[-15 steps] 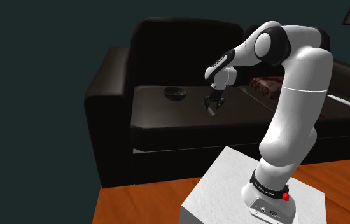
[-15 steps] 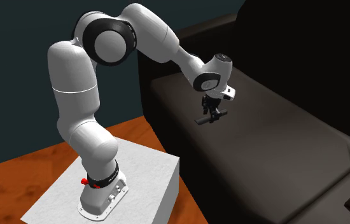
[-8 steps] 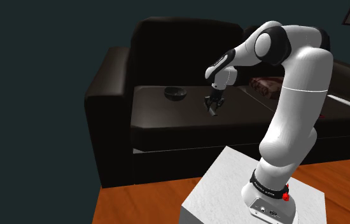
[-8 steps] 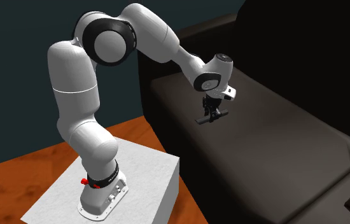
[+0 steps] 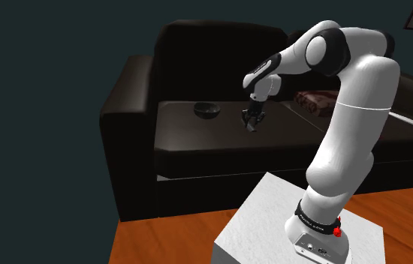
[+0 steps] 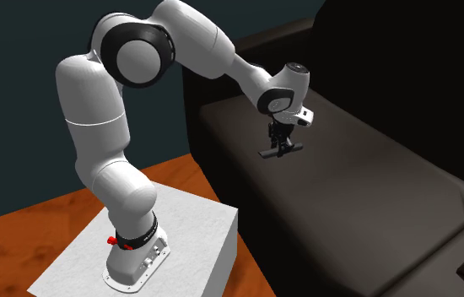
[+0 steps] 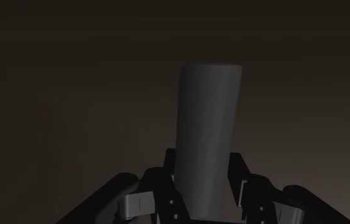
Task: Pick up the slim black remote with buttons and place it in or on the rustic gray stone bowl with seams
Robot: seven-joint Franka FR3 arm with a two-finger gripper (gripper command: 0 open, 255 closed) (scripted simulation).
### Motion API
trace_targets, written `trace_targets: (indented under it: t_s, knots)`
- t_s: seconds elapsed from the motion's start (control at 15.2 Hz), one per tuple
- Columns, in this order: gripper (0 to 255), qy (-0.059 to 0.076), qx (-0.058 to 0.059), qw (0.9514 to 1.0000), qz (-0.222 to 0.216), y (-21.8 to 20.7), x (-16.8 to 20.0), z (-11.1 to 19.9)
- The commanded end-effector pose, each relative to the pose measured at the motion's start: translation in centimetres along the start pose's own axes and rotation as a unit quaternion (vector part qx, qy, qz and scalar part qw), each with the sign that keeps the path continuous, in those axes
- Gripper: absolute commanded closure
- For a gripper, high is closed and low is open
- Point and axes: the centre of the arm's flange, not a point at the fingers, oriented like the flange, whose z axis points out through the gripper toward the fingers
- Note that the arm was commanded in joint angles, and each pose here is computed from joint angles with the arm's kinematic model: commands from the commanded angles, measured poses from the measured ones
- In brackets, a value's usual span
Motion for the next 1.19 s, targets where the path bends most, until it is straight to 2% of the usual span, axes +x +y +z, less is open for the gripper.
trace_targets:
  t_s: [0.0,1.12]
  knots:
    - [255,0.000,0.000,1.0000,0.000,0.0,0.0,-1.1]
    - [255,0.000,0.000,1.0000,0.000,-0.8,0.0,-10.0]
